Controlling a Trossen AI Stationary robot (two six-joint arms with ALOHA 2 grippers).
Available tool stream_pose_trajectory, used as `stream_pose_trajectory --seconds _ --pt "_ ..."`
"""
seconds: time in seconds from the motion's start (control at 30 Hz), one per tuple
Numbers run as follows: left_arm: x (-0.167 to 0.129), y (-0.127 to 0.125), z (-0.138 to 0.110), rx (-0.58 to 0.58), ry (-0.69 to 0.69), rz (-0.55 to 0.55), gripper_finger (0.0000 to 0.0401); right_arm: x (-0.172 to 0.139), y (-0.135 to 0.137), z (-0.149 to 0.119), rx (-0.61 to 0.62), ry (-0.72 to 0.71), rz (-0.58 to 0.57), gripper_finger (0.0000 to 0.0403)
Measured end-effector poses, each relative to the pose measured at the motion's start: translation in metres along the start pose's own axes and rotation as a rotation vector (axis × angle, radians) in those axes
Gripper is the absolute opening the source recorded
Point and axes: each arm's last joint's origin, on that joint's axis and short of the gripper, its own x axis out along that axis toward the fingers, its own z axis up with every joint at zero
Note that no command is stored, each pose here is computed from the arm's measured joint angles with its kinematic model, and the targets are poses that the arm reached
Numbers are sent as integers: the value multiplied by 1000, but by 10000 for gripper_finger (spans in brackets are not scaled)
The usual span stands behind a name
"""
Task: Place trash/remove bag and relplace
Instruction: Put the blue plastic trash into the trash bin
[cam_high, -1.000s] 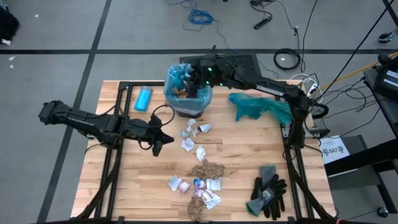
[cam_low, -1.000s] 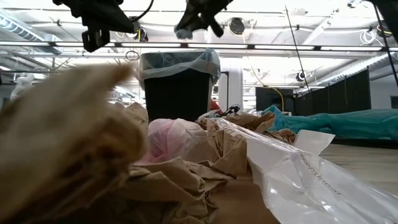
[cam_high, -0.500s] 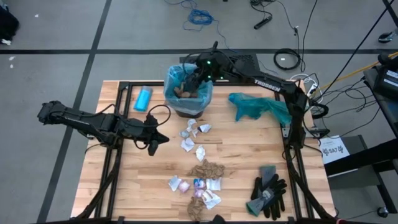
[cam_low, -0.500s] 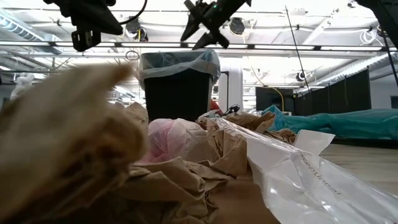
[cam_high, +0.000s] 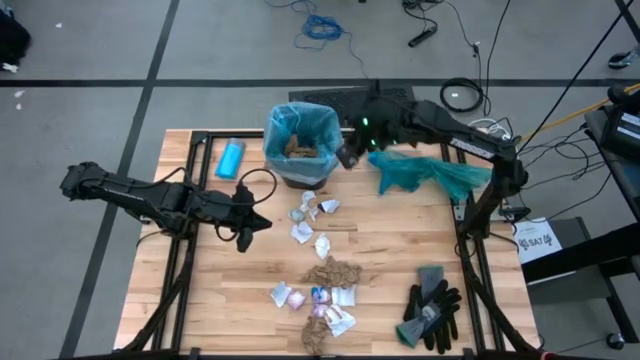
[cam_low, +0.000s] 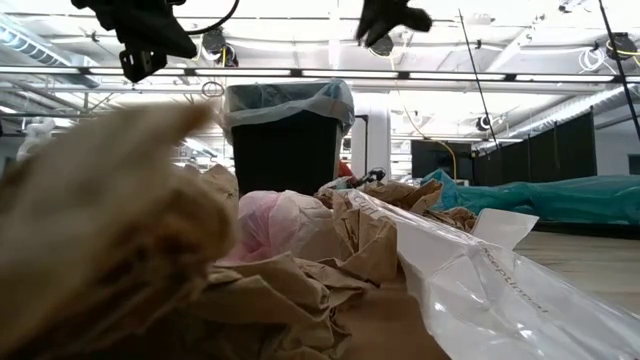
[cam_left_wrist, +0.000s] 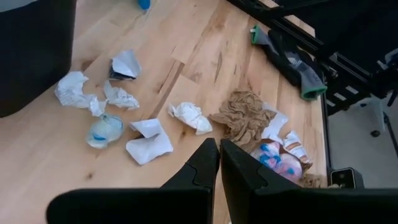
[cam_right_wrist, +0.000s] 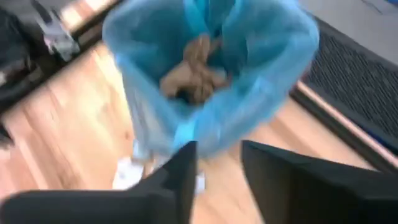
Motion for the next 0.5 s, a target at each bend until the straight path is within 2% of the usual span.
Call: stream_pose_trajectory --seconds 0.1,0.17,0.33,0.5 --pt "0 0 0 -7 0 0 22 -14 19 -19 -13 46 3 31" --pt "0 0 0 -4 1 0 22 -20 35 -33 -23 83 17 9" --pt "0 1 1 57 -9 14 22 -39 75 -74 -57 156 43 16" --pt "0 1 1 68 -13 17 22 -51 106 -125 -40 148 -27 2"
